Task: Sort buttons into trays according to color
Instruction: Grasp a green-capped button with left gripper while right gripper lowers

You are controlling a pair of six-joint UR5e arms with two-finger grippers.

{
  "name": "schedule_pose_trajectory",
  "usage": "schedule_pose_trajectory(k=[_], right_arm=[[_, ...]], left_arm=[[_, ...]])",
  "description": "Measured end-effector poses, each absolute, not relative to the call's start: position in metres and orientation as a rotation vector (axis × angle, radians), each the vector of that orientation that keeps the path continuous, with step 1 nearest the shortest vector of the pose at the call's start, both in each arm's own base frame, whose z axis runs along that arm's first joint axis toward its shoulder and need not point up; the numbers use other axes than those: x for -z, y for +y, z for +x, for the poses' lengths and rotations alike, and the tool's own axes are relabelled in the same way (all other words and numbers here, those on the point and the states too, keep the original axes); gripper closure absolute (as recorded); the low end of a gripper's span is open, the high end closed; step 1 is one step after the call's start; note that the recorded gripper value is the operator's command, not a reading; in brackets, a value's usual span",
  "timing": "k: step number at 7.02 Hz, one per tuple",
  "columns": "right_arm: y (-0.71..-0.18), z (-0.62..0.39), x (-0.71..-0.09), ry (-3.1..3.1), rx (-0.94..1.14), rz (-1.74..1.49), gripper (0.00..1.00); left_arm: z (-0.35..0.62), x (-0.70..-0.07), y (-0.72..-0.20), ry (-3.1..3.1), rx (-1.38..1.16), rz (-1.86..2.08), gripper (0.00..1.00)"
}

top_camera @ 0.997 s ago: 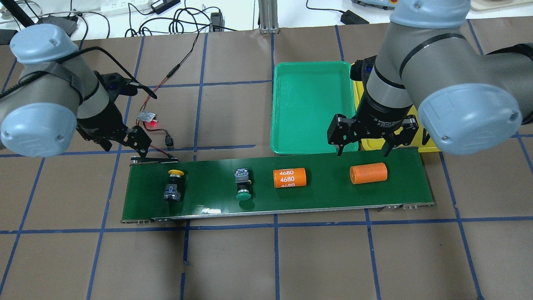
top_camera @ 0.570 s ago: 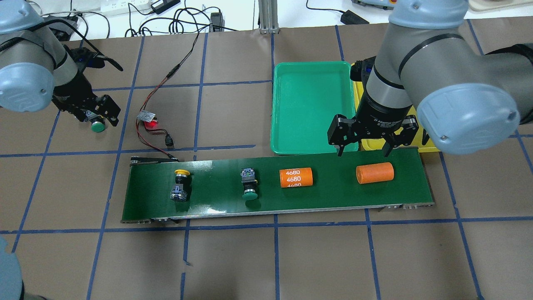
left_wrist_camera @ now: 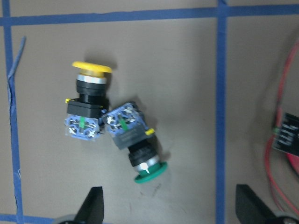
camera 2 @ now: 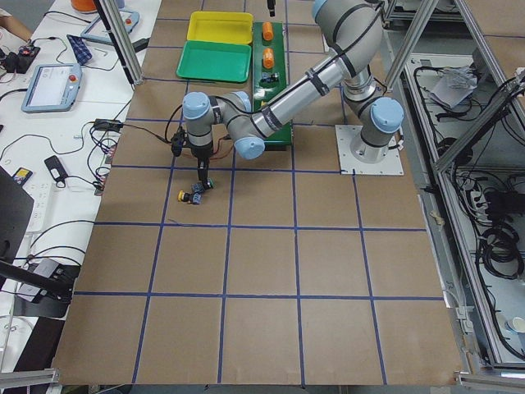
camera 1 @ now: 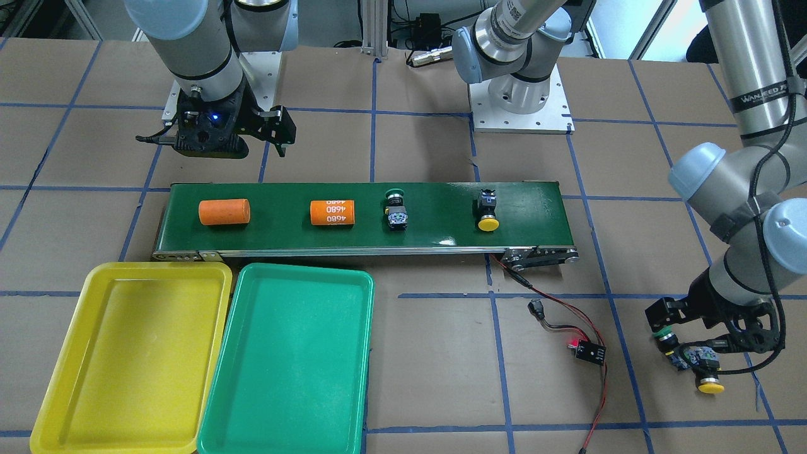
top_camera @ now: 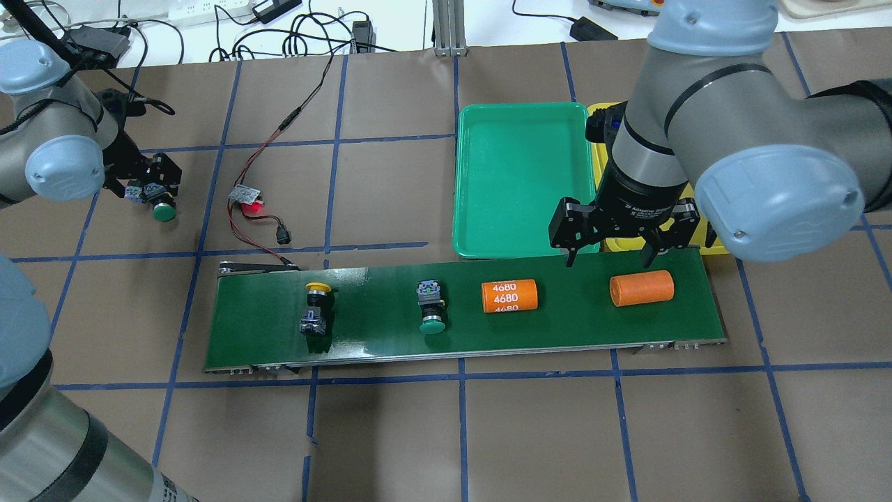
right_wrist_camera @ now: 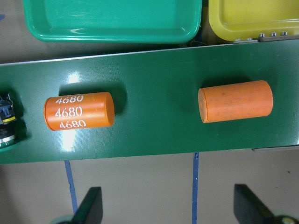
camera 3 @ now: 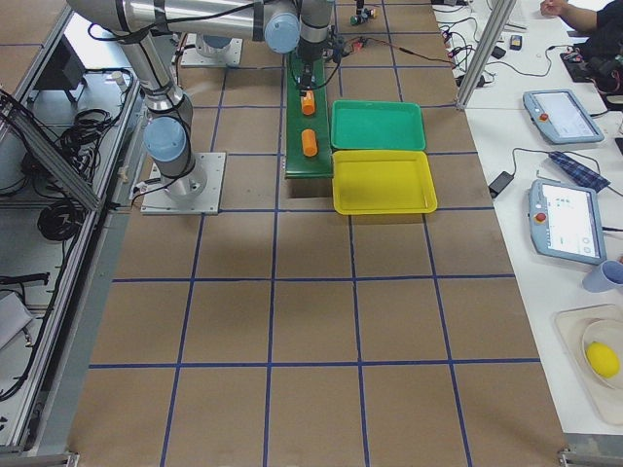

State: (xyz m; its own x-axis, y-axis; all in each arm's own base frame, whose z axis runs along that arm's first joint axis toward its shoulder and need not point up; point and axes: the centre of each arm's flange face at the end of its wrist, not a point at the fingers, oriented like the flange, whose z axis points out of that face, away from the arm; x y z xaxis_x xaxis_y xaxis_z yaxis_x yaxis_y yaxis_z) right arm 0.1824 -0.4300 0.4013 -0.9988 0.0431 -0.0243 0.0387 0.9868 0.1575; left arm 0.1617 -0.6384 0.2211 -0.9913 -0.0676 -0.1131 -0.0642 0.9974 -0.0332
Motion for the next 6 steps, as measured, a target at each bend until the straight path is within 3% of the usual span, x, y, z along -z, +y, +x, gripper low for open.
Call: schedule_pose_trajectory(k=[1, 2, 3, 4, 6], right_arm=[[-0.430, 0.182, -0.401, 3.104, -0.247, 0.065, 0.00], [-0.430, 0.182, -0.400, 3.103, -0.249, 0.066, 0.00], [-0.430, 0.182, -0.400, 3.104, -0.250, 0.066, 0.00], [-0.430, 0.182, -0.400, 3.105, -0.250, 0.066, 0.00], [-0.429, 0.182, -0.398, 3.106, -0.258, 0.066, 0.00]], left_arm=[[0.169, -0.209, -0.640, 3.033, 0.026, -0.119, 0.02], [0.177, -0.196, -0.641, 3.039, 0.008, -0.134, 0.23], [0.184, -0.185, -0.643, 3.044, -0.003, -0.147, 0.75], [0.188, -0.181, -0.648, 3.053, 0.001, -0.153, 1.00], [0.186, -0.184, -0.653, 3.077, 0.020, -0.154, 1.00]])
